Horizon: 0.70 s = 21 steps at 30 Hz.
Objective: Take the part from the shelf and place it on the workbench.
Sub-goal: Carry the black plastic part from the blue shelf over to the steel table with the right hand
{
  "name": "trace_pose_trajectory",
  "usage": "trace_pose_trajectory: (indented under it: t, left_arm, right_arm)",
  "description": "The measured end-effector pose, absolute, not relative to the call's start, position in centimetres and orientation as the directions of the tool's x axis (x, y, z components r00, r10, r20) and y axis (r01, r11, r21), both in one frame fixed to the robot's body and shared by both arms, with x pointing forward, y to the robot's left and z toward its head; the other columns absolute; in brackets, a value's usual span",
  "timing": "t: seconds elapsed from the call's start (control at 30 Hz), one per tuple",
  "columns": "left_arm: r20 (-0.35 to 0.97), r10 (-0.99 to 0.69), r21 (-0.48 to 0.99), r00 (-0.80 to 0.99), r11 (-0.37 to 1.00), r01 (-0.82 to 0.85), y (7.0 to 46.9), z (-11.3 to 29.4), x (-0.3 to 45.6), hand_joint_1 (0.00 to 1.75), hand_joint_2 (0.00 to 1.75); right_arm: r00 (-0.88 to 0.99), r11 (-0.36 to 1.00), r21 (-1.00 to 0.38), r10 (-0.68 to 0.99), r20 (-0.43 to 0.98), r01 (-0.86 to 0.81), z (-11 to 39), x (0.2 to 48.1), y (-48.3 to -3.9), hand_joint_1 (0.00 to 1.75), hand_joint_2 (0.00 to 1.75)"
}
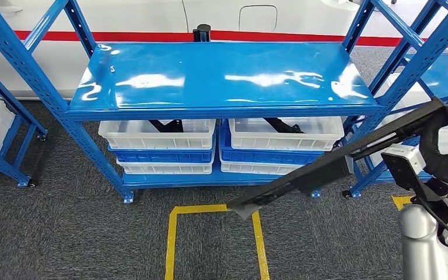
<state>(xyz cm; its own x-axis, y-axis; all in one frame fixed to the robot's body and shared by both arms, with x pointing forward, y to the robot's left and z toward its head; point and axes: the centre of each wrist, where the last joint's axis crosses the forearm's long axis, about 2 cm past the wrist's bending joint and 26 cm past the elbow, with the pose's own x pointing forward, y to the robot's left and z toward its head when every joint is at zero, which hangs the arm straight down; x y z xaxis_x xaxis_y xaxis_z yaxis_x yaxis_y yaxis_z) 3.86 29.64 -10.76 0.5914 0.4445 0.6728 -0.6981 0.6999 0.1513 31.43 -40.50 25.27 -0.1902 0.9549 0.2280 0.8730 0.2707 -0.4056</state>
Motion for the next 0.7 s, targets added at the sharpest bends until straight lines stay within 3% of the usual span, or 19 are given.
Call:
trace_pose_trajectory:
  t: [0.7]
  left_arm:
    - [0.676, 0.434, 0.146, 0.595, 0.713, -0.686, 30.2, -10.8, 3.6, 0.00, 1.75]
  right_arm:
    - [-0.165, 0.218, -0.481, 0.975, 0.151, 0.849, 24.0, 31.4, -41.7, 1.75, 1.75]
